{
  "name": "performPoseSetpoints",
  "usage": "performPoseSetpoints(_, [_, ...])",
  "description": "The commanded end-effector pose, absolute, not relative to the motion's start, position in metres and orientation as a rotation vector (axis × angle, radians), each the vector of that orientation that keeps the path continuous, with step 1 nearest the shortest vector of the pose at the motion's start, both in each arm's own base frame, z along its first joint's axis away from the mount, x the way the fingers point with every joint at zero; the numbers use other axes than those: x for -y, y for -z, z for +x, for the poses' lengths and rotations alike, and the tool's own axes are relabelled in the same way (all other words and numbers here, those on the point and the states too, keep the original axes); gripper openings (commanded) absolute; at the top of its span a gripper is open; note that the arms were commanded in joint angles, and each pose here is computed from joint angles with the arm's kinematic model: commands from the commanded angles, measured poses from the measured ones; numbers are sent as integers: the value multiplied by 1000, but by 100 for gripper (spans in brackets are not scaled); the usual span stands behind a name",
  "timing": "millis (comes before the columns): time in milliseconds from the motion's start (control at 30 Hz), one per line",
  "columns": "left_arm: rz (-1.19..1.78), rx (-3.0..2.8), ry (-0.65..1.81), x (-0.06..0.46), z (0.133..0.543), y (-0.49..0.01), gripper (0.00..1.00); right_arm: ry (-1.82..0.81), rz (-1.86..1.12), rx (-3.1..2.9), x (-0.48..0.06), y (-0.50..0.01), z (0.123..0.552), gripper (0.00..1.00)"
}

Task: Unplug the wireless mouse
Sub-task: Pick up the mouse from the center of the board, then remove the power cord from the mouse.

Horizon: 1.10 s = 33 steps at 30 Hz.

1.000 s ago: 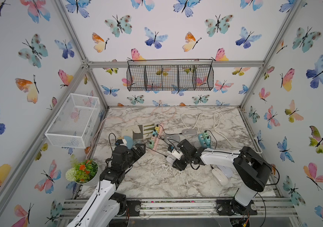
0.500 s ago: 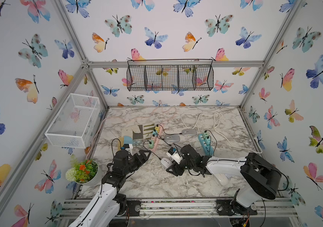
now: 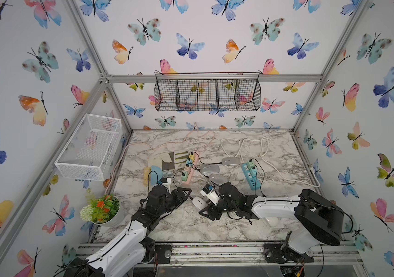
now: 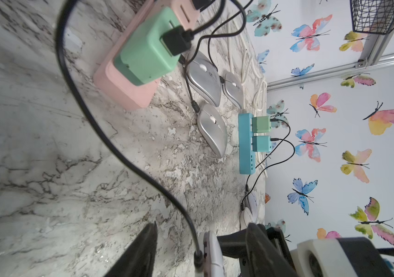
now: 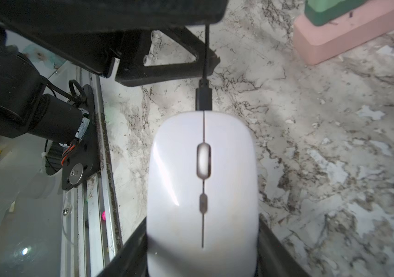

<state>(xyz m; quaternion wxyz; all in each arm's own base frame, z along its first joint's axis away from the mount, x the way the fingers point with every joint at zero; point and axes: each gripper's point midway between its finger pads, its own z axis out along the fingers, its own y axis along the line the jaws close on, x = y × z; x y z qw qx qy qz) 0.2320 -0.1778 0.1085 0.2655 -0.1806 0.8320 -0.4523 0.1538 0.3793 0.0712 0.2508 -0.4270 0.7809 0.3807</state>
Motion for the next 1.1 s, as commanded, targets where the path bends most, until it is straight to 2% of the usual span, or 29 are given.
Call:
performPoseSetpoints(0, [-502, -2196, 1205, 178, 242, -116, 52, -1056, -1139, -2082, -383, -83, 153, 20])
performPoseSetpoints(633, [-511, -2206, 1179, 184, 249, -113, 17, -1071, -1155, -2084, -383, -80, 148, 16])
performPoseSetpoints(800, [-509, -2212, 1179, 185, 249, -112, 15, -1072, -1153, -2080, -384, -81, 148, 15])
performPoseSetpoints(933, [-512, -2221, 1176, 185, 249, -109, 22, -1082, -1153, -2072, -384, -84, 148, 15])
performPoseSetpoints(1067, [-512, -2220, 1178, 185, 248, -109, 19, -1091, -1156, -2074, -385, -83, 146, 15])
